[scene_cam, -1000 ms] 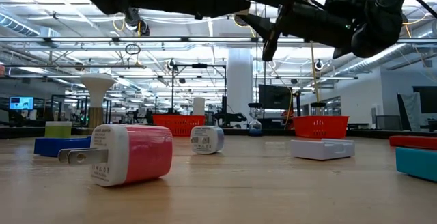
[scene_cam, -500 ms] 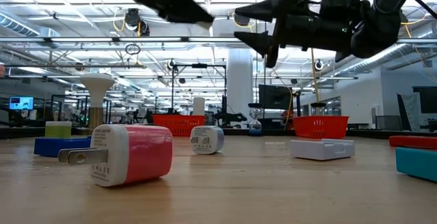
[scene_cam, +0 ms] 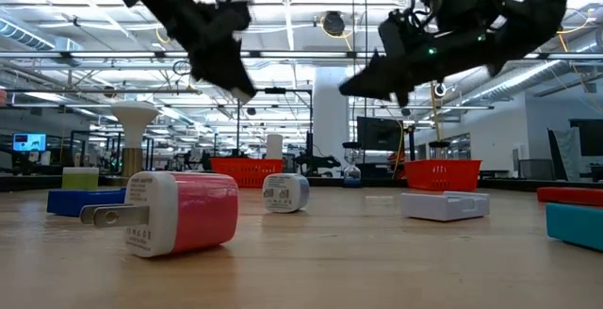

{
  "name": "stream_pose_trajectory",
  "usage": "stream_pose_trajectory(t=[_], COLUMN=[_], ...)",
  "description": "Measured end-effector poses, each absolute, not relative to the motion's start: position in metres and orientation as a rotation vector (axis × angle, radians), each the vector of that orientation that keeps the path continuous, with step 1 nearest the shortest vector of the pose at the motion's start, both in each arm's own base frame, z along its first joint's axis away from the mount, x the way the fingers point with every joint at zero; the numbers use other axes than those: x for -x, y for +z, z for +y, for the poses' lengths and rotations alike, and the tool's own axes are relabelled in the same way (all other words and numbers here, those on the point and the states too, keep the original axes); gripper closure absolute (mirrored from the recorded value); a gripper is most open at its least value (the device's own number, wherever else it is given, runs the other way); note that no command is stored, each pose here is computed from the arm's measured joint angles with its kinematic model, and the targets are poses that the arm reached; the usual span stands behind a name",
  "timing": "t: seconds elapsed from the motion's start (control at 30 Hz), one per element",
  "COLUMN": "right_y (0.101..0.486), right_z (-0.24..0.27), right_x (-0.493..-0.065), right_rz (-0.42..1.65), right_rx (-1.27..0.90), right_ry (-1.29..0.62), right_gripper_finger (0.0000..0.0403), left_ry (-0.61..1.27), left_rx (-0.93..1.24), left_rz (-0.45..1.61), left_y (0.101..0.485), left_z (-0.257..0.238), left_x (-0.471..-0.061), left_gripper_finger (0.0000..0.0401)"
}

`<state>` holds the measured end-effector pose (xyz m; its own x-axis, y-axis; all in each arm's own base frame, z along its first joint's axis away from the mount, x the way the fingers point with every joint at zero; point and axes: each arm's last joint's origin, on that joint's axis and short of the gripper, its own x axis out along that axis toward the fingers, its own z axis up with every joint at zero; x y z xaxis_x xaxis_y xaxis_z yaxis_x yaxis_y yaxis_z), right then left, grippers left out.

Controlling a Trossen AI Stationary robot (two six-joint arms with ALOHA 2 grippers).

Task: Pick & Place Office items
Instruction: Put the white charger adapter into the top left red basket

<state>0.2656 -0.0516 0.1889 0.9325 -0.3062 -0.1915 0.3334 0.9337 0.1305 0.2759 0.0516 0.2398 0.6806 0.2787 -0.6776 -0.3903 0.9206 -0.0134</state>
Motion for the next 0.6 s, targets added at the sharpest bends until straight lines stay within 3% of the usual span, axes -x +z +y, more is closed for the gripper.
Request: stream_pose_trajectory(t=[0.1, 0.33, 0.6], right_y=[0.191, 0.195, 0.193], right_z=[-0.046, -0.039, -0.033], right_x=[-0.256, -0.248, -0.25], right_rz=[0.266, 0.325, 0.338], right_rx=[-0.081, -0.029, 0.01], right_ry=[-0.414, -0.442, -0.414], right_gripper_finger=[0.0397, 0.0387, 0.0401], left_ry=[0.405, 0.457, 0.476], left_rx=[0.263, 0.344, 0.403], left_rz=[0.823, 1.073, 1.245], left_y=[0.228, 0.192, 0.166], left_z=[0.072, 0.107, 0.13], left_x=[-0.278, -0.289, -0.308], left_gripper_finger=[0.0265, 0.0265, 0.0265])
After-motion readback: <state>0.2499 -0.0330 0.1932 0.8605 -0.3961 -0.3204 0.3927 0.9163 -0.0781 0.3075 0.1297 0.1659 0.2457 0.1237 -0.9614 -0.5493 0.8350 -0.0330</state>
